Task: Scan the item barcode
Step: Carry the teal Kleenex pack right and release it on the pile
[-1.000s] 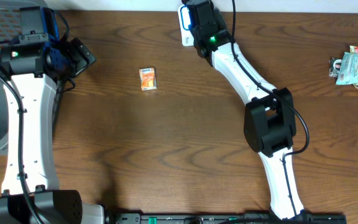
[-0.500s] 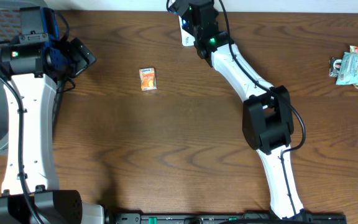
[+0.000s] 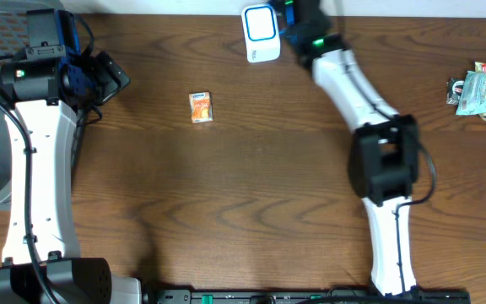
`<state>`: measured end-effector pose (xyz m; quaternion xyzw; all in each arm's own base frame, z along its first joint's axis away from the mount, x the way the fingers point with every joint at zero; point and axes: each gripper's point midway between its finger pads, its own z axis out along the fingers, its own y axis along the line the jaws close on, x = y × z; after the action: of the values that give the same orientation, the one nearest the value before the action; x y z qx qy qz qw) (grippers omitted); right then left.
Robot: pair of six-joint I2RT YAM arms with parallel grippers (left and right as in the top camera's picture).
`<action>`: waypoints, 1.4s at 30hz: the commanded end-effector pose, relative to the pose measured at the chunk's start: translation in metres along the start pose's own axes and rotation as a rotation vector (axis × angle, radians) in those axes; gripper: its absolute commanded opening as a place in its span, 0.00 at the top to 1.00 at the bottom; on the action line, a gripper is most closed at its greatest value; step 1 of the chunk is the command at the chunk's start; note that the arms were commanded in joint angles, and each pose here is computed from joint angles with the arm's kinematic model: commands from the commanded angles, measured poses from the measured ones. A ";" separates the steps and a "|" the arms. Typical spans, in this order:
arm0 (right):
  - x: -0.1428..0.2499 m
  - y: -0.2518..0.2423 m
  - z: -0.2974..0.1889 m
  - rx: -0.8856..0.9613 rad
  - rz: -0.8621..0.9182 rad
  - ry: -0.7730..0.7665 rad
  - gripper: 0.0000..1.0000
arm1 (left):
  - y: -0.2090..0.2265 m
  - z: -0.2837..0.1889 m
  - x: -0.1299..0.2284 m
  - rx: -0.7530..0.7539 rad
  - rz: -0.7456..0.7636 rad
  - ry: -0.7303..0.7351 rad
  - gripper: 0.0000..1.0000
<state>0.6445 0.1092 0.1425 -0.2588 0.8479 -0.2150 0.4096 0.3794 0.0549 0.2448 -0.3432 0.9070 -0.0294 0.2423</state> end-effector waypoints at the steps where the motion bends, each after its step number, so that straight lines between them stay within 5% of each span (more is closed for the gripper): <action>1: 0.038 -0.104 -0.019 0.123 0.270 0.078 0.99 | 0.002 -0.003 -0.001 -0.003 -0.008 -0.008 0.02; 6: 0.164 -0.183 -0.014 0.208 0.521 0.334 0.99 | 0.002 -0.003 -0.001 -0.003 -0.008 -0.008 0.02; 11: 0.250 -0.245 -0.027 0.303 0.662 0.449 0.99 | 0.002 -0.003 -0.001 -0.003 -0.008 -0.008 0.02; 22: 0.347 -0.297 -0.055 0.411 0.831 0.570 0.93 | 0.002 -0.003 -0.001 -0.003 -0.008 -0.008 0.02; 25: 0.358 -0.293 -0.054 0.404 0.838 0.593 0.77 | 0.002 -0.003 -0.001 -0.003 -0.008 -0.008 0.02; 33: 0.348 -0.274 -0.046 0.324 0.838 0.580 0.60 | 0.002 -0.003 -0.001 -0.003 -0.008 -0.008 0.02; 38: 0.295 -0.276 -0.052 0.325 0.804 0.475 0.54 | 0.002 -0.003 -0.001 -0.003 -0.008 -0.008 0.02; 42: 0.207 -0.280 -0.077 0.332 0.775 0.283 0.50 | 0.002 -0.003 -0.001 -0.003 -0.008 -0.008 0.02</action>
<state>0.5346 -0.2615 0.1522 0.1938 0.9076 -0.2220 0.2988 0.3793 0.0549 0.2447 -0.3430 0.9071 -0.0295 0.2421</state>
